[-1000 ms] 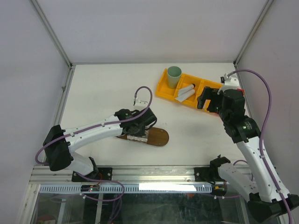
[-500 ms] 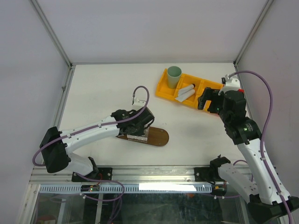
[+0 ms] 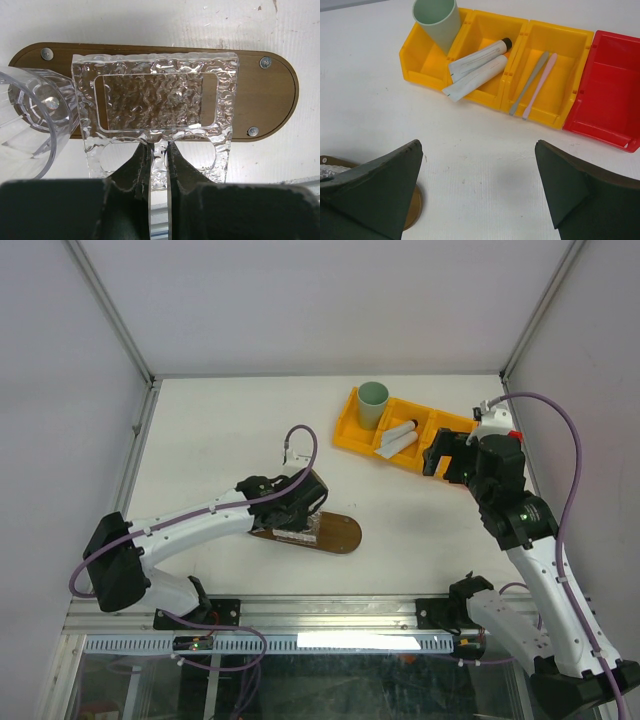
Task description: Prepare toiletry sets of a toothbrush and toothpaste on the tray
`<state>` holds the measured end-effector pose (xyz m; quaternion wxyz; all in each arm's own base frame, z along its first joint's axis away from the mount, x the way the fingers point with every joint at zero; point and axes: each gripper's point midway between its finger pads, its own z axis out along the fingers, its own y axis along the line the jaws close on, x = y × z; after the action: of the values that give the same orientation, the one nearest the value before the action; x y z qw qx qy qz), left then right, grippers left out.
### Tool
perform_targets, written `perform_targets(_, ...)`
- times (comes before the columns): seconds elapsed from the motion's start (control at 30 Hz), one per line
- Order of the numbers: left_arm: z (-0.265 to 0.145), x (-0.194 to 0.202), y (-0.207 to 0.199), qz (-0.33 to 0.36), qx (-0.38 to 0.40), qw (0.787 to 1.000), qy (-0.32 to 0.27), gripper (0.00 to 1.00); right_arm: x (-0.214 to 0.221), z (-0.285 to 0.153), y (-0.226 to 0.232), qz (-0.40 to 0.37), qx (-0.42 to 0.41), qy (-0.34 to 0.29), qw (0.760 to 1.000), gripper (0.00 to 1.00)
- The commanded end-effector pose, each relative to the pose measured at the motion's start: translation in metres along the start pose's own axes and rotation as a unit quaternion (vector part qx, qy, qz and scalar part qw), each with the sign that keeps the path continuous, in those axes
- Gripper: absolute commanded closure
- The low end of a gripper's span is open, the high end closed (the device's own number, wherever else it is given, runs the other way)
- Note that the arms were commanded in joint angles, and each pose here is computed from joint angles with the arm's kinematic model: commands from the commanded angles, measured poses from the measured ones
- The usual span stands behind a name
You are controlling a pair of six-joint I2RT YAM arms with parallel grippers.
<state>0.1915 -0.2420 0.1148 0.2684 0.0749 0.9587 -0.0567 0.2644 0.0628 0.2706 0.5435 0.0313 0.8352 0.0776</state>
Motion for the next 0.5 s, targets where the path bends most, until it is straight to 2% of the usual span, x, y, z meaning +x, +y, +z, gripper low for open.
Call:
perform_targets(0.0,-0.0093,-0.0148,-0.0064,-0.004,0.033,0.999,-0.026,1.0,-0.0198,-0.0028,0.002,0.0,-0.003,-0.039,0.999,0.01)
perform_targets(0.47,-0.0099,-0.0143,0.0032,-0.01,0.025,0.999,-0.033,1.0,-0.0197,-0.0023,0.0015,0.0,-0.001,-0.039,0.999,0.01)
